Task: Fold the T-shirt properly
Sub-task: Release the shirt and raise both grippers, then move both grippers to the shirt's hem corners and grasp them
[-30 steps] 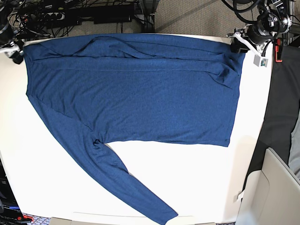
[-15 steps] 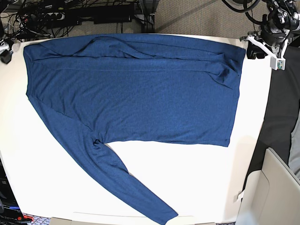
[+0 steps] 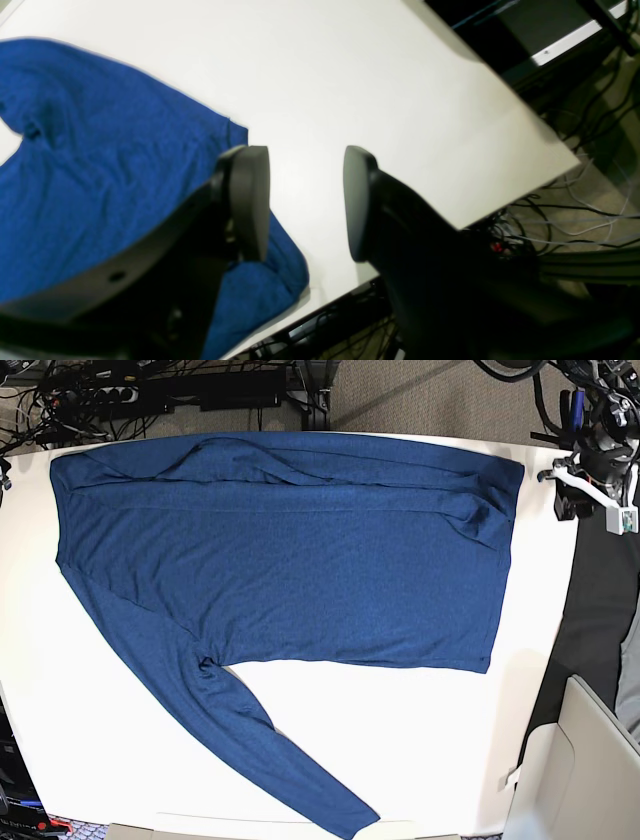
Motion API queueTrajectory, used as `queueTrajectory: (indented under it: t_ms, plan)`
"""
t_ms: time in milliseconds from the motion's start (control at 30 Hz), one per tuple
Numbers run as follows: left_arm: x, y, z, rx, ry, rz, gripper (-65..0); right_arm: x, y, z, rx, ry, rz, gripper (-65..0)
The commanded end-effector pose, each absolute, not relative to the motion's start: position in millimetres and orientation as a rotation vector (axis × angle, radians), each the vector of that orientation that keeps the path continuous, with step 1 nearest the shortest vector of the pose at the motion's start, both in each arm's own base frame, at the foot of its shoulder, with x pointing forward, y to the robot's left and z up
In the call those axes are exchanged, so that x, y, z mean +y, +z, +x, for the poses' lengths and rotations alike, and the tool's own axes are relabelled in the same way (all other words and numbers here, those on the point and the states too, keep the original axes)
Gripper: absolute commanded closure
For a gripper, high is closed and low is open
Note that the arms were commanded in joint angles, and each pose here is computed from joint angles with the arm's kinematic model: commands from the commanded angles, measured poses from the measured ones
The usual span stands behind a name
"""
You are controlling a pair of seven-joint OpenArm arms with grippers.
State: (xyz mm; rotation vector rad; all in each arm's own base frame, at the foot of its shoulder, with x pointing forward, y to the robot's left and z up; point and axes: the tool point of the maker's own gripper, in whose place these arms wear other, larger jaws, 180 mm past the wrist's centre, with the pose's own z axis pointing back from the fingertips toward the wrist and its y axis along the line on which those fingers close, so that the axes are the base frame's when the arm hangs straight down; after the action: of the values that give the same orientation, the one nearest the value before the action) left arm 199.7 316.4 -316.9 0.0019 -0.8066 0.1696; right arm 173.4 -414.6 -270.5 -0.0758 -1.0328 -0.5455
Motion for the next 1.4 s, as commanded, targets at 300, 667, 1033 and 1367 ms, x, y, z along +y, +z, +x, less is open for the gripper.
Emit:
queueTrajectory:
  t_ms: [300,667,1033,1367]
  plan:
    - [281,-275,280,-0.999,0.057,-0.091,-22.1,-404,-228,232,-1.161,-0.408,-0.103,-23.9]
    - [245,-287,367,-0.997,0.040,-0.272,-22.1,-338,-254,329,-1.047,-0.103,-0.112,-23.9]
    - [233,-325,437,-1.063,0.037,-0.244,-22.1,-296,-276,389,-1.031,0.034,-0.061,-23.8]
    - [261,-362,467,-1.036,0.243,-0.190,-27.5,-290,-270,399,-1.046,0.050,-0.061,-23.8]
